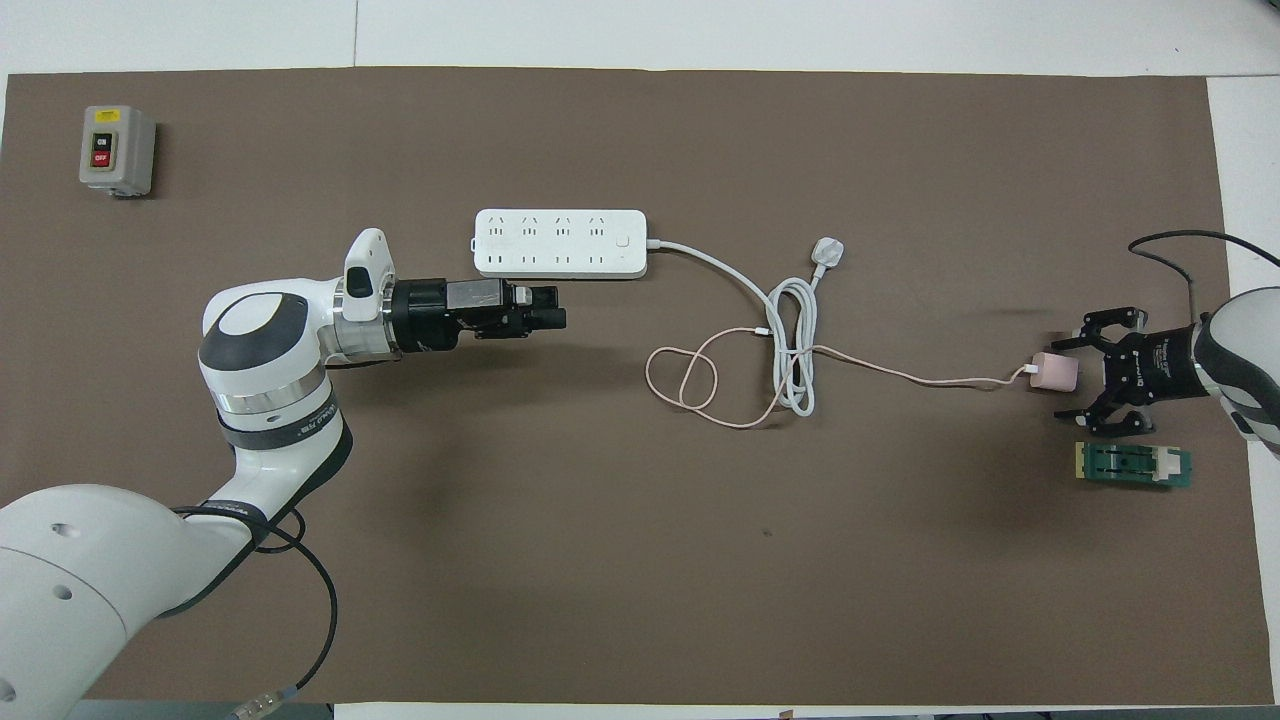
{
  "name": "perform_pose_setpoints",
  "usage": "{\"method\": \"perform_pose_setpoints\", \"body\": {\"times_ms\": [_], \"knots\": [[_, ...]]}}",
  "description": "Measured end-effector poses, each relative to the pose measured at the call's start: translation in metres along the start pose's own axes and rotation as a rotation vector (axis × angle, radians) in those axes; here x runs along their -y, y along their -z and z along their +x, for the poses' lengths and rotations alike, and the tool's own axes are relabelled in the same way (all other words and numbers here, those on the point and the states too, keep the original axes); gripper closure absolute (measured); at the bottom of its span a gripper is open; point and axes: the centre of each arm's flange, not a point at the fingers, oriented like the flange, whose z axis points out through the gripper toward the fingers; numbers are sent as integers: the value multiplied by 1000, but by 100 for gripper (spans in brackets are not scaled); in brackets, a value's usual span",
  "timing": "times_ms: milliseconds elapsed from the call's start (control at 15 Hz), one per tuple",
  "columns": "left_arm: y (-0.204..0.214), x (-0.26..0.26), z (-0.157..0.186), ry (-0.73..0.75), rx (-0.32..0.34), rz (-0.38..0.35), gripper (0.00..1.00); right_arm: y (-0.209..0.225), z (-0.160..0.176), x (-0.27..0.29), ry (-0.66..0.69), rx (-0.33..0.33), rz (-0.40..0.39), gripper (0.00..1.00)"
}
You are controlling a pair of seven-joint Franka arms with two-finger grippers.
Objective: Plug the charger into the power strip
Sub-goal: 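Grasp the pink charger with the right gripper and lift it, then carry the pink charger with the right gripper toward the power strip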
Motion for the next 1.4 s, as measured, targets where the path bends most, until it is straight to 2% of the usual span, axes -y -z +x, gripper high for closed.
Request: {"method": "perform_pose_setpoints", "body": {"times_ms": [267,533,800,1000,1133,1400], "knots": [[0,0,1,1,-11,-3,0,0,0,0,18,0,1,14],[0,-2,2,-3,-14,-5,0,3,-1,2,25,0,11,53],[0,-3,4,-5,-18,-9,0,1,-7,4,34,8,4,53],[0,-5,5,-8,-22,-12,0,4,-25,11,43,51,10,53],[-1,-6,6,-10,-24,-14,0,12,-53,24,37,80,19,53],[-1,-9,7,-15,-26,-17,0,40,-136,42,28,92,30,53]]}}
